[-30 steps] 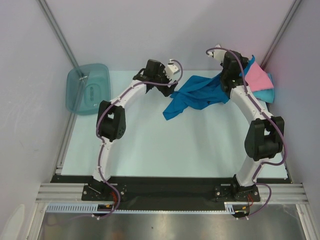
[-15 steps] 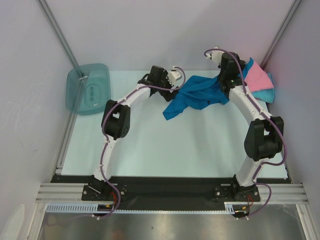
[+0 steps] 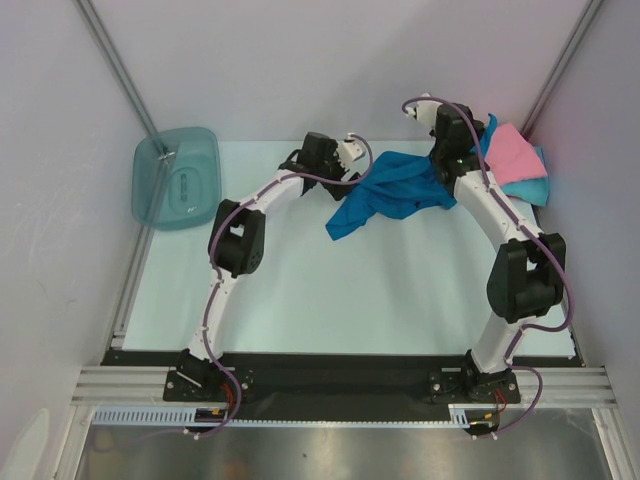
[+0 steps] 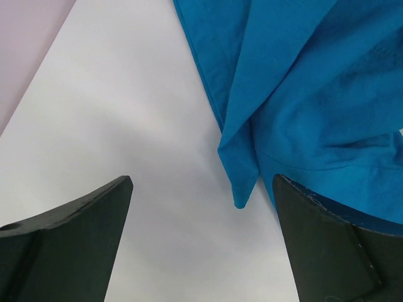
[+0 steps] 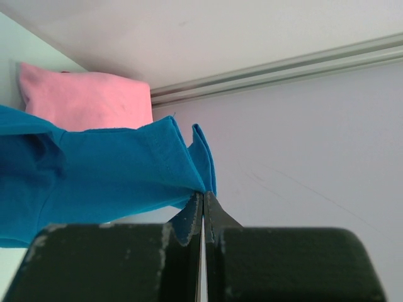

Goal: Fold and stack the t-shirts
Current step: Flatten the tshirt out

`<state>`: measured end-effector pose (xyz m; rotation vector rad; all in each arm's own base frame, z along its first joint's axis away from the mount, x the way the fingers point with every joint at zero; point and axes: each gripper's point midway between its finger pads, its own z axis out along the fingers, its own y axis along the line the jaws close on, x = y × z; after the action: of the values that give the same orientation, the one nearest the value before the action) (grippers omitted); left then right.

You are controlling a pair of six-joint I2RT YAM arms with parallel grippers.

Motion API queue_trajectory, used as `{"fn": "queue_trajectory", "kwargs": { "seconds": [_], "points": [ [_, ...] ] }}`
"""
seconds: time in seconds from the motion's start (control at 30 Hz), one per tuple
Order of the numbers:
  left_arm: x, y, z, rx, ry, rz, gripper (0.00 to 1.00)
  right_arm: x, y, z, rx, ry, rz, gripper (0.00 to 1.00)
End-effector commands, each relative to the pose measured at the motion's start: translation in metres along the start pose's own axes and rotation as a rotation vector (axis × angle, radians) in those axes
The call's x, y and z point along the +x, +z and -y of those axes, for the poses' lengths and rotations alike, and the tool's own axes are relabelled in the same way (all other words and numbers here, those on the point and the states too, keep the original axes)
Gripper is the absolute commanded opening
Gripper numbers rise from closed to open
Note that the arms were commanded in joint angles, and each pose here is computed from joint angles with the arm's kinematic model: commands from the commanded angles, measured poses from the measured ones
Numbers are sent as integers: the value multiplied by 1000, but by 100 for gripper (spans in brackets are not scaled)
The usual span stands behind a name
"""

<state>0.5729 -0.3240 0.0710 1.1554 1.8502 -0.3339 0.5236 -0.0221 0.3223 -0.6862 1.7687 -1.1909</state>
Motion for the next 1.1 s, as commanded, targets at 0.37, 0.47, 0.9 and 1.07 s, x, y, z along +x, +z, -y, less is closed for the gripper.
{"fn": "queue_trajectory", "kwargs": {
  "seconds": [0.37, 0.47, 0.9, 1.07],
  "points": [
    [-37, -1, -3, 26, 102, 100, 67, -23, -7, 38, 78, 86, 38, 0],
    [-38, -2, -1, 32, 107, 101, 71, -23, -8, 40, 81, 89, 39, 0],
    [2, 1, 10, 51, 351, -72, 99, -29, -12, 45, 87, 108, 57, 0],
    [32, 3, 10, 74, 575, -165, 100, -35, -11, 44, 84, 110, 72, 0]
  ]
}}
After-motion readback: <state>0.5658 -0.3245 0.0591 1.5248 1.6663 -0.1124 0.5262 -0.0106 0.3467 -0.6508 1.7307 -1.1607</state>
